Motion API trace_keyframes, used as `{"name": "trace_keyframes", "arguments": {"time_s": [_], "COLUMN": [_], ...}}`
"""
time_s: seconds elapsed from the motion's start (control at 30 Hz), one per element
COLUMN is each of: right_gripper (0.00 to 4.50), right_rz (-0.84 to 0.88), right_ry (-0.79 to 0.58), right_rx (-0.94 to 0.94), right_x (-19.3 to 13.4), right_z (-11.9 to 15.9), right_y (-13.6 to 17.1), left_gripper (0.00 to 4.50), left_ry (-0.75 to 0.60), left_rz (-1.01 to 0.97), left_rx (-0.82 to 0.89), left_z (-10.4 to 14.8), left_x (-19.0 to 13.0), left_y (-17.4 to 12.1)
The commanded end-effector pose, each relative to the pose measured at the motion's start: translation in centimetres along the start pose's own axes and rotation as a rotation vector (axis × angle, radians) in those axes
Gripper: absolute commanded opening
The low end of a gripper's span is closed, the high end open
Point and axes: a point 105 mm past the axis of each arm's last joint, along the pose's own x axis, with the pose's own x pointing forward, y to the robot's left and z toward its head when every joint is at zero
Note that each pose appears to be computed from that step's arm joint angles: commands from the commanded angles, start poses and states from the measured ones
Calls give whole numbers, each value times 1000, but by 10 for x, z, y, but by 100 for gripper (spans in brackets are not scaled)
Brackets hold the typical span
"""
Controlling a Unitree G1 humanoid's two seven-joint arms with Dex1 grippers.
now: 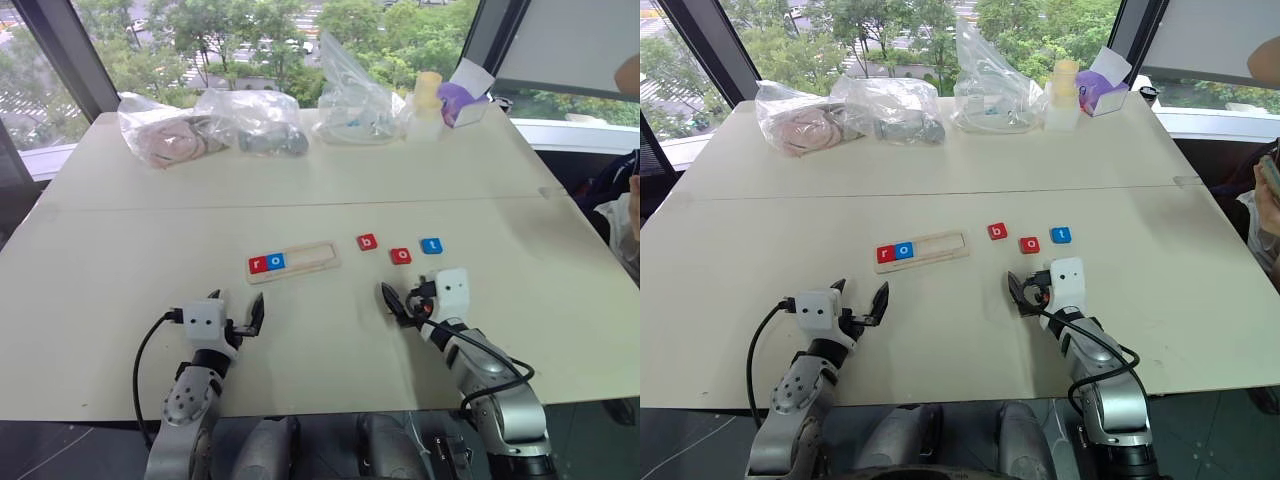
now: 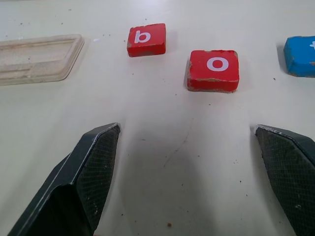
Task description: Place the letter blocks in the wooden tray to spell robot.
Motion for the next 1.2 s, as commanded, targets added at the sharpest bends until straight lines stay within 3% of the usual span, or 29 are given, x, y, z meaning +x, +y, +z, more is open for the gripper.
{"name": "trace_keyframes", "arguments": {"time_s": [0.03, 0.3, 0.43, 0.57, 0.63, 0.87, 1.07, 1.2], "right_gripper": [443, 443, 443, 443, 443, 443, 443, 443], "right_rz": [15, 37, 248, 498, 596, 751, 794, 794], "right_ry": [-12, -42, -53, -48, -43, -21, -45, -51], "right_rx": [-11, -83, -199, -311, -409, -598, -652, -676], "right_x": [2, 3, -4, -17, -23, -30, -28, -32], "right_z": [3, 12, 35, 64, 79, 107, 117, 117], "right_y": [3, 0, 10, 25, 25, 24, 31, 37], "left_gripper": [450, 450, 450, 450, 450, 450, 450, 450], "left_ry": [30, 6, -9, 51, 49, 101, 234, 264], "left_rz": [23, -24, -118, -365, -478, -729, -958, -1038], "left_rx": [-9, 39, 91, 146, 184, 294, 383, 419], "left_z": [-5, 7, 24, 33, 51, 91, 89, 82], "left_x": [-1, -2, 1, 0, 3, 26, 52, 71], "left_y": [2, 2, 14, 10, 18, 47, 60, 52]}}
